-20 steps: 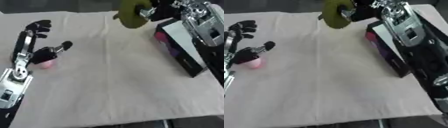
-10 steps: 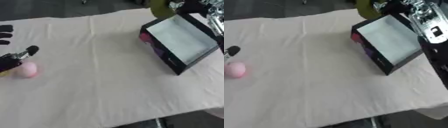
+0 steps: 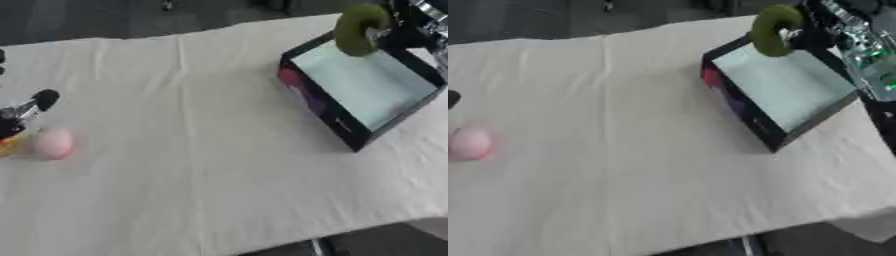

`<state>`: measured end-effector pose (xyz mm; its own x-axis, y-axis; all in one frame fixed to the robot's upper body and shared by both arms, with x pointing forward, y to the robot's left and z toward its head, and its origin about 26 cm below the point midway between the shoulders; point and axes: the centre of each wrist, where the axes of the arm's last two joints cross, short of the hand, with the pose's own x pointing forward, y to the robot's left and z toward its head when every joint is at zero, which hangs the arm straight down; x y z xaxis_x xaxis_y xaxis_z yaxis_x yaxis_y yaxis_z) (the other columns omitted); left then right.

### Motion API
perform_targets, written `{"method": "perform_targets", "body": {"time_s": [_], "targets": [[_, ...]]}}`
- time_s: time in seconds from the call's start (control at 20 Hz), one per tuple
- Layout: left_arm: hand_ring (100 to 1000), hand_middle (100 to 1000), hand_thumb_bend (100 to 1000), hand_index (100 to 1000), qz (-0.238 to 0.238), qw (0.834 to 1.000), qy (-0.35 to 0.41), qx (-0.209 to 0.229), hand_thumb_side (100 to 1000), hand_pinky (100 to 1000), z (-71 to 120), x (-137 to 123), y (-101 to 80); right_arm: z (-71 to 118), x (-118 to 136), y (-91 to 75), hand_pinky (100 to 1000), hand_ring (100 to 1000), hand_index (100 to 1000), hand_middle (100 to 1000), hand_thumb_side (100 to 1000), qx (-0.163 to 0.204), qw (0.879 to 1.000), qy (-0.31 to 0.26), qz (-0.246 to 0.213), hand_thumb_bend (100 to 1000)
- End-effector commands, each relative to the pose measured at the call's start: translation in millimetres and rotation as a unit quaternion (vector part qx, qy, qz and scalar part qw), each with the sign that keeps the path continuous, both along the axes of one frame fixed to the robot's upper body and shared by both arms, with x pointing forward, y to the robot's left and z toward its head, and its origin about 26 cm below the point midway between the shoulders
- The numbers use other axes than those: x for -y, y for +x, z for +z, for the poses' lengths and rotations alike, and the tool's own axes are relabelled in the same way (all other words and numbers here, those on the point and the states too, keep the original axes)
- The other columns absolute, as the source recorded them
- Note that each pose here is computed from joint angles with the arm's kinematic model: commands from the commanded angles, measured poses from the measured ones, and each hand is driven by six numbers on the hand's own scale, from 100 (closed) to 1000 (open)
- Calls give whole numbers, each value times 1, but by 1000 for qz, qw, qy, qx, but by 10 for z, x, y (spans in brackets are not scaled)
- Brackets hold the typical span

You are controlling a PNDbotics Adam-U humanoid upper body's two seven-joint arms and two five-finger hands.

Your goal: Pick up the objects with one hand, pass them to the other hand, and then place them into the box on the other side of the table.

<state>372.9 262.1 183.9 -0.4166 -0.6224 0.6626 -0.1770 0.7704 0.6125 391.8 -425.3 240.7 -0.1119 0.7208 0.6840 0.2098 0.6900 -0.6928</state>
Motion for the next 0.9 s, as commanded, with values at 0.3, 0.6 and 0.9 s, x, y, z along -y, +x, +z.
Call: {"method": "perform_targets", "body": {"time_s": [0.3, 0.6, 0.9], "targets": [[775, 751, 776, 821, 9, 1000, 2, 27, 496, 740, 178, -91, -41, 91, 286, -119, 905, 890, 899, 858, 111, 14, 998, -55, -40, 100], [777, 752, 781, 822, 16, 1000, 2, 26, 499, 741, 174, -115, -43, 64, 372, -151, 944, 979, 973, 959, 342, 22, 991, -93, -92, 100], [777, 751, 780, 822, 26, 999, 3, 26, 498, 740, 179, -170, -51, 155, 341, -183, 937, 971, 971, 957, 329, 49, 990, -85, -99, 100]]}}
